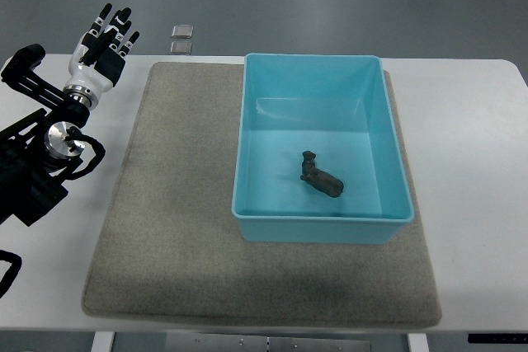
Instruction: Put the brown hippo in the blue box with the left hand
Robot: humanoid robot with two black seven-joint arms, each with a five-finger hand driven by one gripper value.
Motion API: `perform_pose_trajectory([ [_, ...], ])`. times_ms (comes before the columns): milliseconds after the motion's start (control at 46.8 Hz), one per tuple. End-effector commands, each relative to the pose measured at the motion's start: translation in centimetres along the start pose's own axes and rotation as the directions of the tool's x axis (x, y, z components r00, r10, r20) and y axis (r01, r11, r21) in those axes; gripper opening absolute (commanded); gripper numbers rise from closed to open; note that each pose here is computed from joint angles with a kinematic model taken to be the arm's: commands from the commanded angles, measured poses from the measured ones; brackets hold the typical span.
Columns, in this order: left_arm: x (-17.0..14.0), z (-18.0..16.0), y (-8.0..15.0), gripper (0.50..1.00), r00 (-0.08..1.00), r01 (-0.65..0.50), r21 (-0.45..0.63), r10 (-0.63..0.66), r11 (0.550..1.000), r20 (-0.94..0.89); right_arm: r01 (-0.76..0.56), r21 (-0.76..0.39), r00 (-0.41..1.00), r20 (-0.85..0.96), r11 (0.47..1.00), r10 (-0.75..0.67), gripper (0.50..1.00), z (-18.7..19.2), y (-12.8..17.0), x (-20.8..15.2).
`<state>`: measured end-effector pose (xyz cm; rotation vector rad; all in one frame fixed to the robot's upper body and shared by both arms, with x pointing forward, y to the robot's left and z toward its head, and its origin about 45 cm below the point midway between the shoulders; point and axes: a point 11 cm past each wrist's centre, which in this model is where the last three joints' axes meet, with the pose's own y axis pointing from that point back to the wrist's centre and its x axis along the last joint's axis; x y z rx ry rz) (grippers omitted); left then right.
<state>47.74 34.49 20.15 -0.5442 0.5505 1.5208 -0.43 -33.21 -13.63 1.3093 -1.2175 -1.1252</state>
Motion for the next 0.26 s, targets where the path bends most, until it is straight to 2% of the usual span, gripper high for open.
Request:
perform_pose_trajectory([
  [0,-0.08,-0.11,0.0,0.996,1.0,0.002,0.001,-0.002,1.0,-0.002,0.0,0.0,1.0,0.001,1.0,0.0,0.936,0.0,0.0,0.0],
  [235,-0.23,0.03,-0.11,0.996,1.0,0.004,-0.001,-0.004,1.0,-0.001,0.03,-0.007,1.0,-0.008,1.0,-0.03,0.936,0.23,-0.04,-0.7],
])
